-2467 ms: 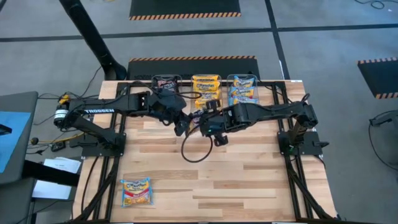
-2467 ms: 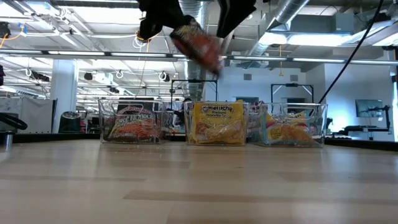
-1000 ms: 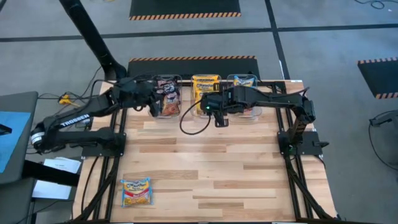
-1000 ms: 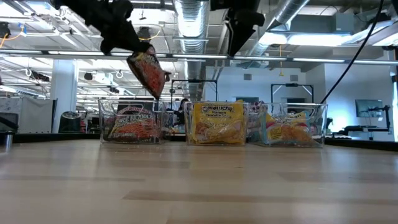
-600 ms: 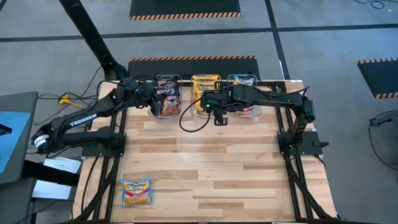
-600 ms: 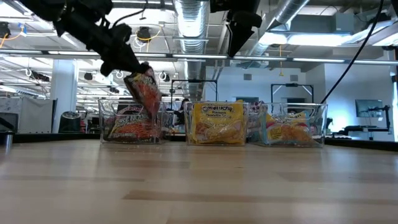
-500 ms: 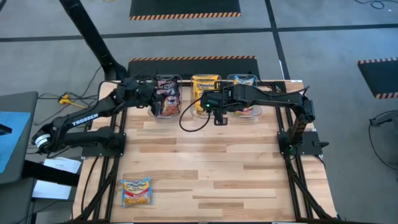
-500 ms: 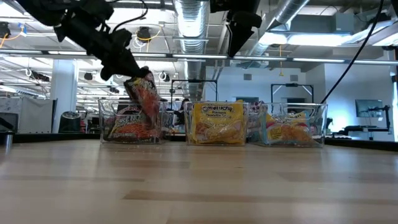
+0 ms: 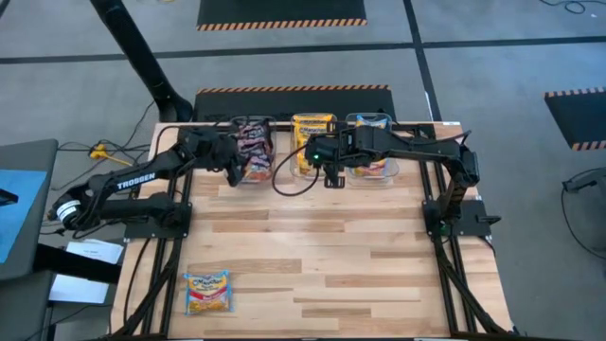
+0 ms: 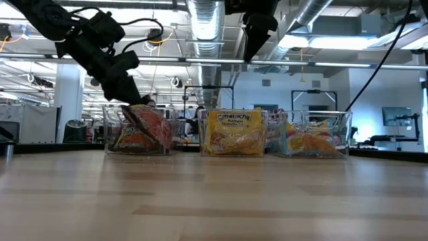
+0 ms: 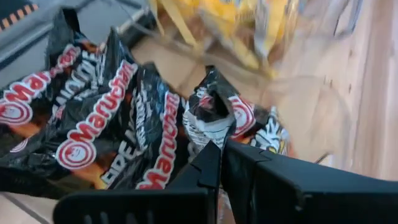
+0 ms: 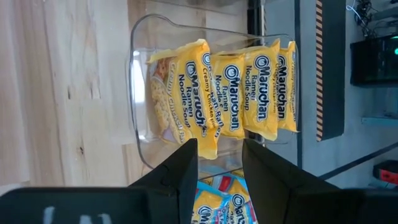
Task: Sort Maruchan noodles
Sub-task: Put the black noodle pack into the left transparent bin
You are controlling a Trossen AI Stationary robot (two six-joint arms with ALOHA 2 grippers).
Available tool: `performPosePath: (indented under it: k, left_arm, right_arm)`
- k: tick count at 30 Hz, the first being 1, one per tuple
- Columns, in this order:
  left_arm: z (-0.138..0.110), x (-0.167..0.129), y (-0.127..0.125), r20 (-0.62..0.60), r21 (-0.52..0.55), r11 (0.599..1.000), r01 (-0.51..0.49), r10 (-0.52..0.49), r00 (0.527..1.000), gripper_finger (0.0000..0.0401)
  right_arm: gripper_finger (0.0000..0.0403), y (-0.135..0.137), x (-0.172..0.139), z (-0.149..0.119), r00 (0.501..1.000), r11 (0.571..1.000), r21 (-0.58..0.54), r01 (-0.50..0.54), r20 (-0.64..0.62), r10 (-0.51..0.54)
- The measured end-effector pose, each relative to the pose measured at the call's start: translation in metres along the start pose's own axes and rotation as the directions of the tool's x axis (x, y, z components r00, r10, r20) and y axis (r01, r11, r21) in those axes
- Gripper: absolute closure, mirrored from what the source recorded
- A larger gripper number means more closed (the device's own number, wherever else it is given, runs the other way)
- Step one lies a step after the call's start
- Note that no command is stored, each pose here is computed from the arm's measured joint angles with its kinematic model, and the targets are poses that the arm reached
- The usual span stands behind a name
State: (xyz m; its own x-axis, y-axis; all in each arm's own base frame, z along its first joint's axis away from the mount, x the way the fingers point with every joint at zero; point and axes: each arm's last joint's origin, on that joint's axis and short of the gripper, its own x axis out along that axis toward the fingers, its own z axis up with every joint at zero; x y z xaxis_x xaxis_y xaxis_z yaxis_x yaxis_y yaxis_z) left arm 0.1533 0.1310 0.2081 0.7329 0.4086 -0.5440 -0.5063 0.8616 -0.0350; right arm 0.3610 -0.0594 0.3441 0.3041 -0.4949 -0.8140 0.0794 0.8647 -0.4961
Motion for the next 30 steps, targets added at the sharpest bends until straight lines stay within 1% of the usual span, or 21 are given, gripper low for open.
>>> performPosePath:
  k: [5,10,13,17,19,22,27,30]
  left_arm:
    - [-0.006,0.0,0.0,-0.06,0.031,1.0,0.005,-0.003,0.998,0.0401]
    - [0.002,0.0,0.001,0.016,0.087,0.995,-0.051,0.049,0.999,0.0401]
    - [0.003,0.0,0.001,0.031,0.15,0.988,-0.047,0.043,0.999,0.0401]
    - [-0.005,0.0,-0.001,-0.054,0.186,0.982,0.028,-0.018,0.998,0.0401]
    - [-0.01,-0.001,-0.001,-0.104,0.203,0.979,0.036,-0.015,0.994,0.0401]
    - [-0.015,-0.001,0.0,-0.162,0.219,0.976,0.006,0.03,0.986,0.0401]
    - [-0.016,-0.002,0.002,-0.169,0.218,0.974,-0.062,0.1,0.98,0.0401]
    - [-0.016,-0.002,0.002,-0.171,0.216,0.974,-0.066,0.105,0.98,0.0401]
  right_arm:
    - [0.0255,-0.002,0.001,-0.001,1.0,1.0,0.026,0.002,-0.004,-0.002]
    - [0.0255,-0.002,0.001,-0.001,1.0,0.999,0.038,0.001,-0.007,-0.001]
    - [0.0255,-0.002,0.001,-0.001,1.0,0.999,0.037,0.001,-0.007,-0.001]
    - [0.0255,-0.003,0.002,-0.001,1.0,0.999,0.04,0.003,-0.01,-0.002]
    - [0.0255,-0.004,0.002,-0.002,1.0,0.999,0.042,0.003,-0.012,-0.003]
    - [0.0255,-0.007,0.004,-0.003,1.0,0.999,0.049,0.006,-0.016,-0.005]
    - [0.0255,-0.012,0.006,-0.004,1.0,0.998,0.062,0.012,-0.024,-0.01]
    - [0.0255,-0.014,0.007,-0.005,1.0,0.997,0.08,0.014,-0.027,-0.012]
